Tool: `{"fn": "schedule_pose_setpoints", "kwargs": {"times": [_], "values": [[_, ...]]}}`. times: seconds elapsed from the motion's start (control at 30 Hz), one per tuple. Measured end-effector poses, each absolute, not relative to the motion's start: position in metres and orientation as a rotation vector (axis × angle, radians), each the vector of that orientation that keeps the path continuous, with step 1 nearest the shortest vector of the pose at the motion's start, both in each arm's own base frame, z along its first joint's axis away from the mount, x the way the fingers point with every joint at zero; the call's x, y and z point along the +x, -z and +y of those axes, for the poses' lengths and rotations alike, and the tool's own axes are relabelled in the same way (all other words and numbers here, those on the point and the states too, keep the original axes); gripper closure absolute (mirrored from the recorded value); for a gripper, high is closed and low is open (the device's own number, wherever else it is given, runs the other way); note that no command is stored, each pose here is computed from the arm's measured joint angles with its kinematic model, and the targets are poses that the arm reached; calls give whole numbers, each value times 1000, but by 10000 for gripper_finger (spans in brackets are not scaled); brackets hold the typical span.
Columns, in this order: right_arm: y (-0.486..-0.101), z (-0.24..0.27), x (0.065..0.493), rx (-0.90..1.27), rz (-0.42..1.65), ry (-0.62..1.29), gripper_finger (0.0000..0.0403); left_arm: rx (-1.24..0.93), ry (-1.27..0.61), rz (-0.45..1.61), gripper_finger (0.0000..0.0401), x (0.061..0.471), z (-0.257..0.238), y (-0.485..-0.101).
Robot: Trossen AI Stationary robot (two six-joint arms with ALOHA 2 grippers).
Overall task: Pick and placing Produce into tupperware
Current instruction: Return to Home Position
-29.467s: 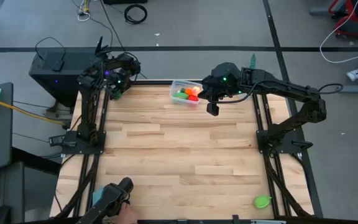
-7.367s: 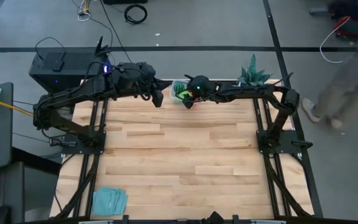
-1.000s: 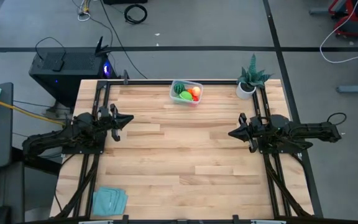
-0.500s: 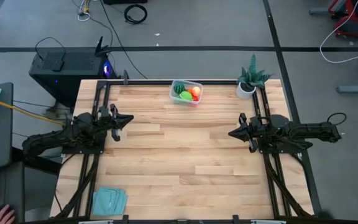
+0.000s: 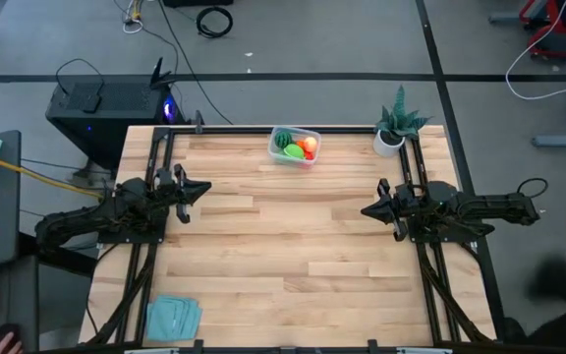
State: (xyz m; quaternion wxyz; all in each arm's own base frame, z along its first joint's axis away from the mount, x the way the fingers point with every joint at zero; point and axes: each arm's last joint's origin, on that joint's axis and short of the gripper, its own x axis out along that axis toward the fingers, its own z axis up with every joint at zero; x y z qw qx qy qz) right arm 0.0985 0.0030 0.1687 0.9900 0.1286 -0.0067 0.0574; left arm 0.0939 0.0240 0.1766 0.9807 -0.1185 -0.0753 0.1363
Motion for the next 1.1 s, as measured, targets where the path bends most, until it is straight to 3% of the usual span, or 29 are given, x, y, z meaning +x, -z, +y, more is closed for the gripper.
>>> {"fn": "schedule_pose_setpoints", "kwargs": {"times": [1.1], "values": [[-169,3,99,258,-14,-115,392,-239,-274,-152,370,94,24,-177]]}}
